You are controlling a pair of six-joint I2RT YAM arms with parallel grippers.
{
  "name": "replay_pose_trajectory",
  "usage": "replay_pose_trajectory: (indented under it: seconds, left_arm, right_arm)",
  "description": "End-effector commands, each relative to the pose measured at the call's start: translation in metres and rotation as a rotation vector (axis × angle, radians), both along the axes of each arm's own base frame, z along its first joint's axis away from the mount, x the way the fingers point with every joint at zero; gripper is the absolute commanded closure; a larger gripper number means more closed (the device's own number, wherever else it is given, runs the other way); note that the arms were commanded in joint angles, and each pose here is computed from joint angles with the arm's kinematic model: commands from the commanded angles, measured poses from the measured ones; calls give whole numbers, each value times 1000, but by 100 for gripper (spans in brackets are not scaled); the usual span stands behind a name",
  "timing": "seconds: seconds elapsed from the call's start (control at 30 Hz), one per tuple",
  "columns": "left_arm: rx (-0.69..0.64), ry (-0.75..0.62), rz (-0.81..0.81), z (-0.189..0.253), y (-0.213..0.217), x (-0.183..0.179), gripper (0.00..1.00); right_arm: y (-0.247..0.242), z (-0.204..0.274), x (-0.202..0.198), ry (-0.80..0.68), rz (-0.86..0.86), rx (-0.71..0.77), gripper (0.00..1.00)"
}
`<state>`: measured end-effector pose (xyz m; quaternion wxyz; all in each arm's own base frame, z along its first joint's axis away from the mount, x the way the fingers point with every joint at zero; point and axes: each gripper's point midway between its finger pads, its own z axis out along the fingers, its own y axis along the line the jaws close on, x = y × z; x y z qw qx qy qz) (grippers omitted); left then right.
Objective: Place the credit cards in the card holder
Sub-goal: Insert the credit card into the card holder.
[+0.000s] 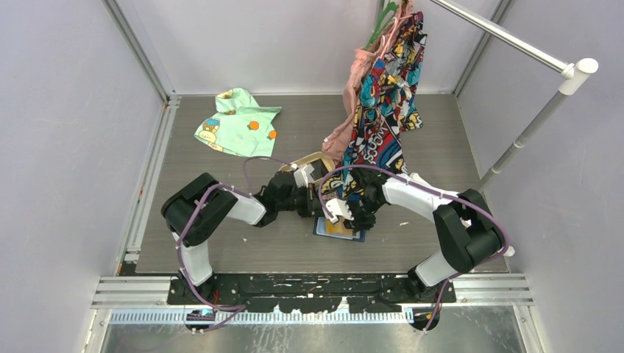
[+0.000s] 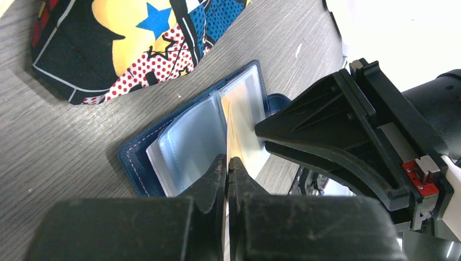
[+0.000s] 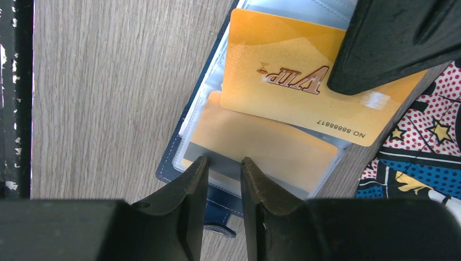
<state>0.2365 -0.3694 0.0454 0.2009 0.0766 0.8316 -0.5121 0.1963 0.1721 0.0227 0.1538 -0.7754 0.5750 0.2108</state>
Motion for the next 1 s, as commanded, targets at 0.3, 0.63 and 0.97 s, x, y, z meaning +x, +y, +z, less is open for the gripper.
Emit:
replay_pose_trajectory:
  seconds: [0.3,0.63,0.97]
  left_arm:
    - [5,-82,-6,14,-3,10,100]
    - [-1,-56,-51,10,-15,3,100]
    - [13,20,-72,-4,-13,-8,100]
  right_arm:
    - [-18,-16,2,-11,7,-103,67]
    - [-17,-15,3,-15,0,-97,67]
    - [-16,-15,3,-14,-1,-93,67]
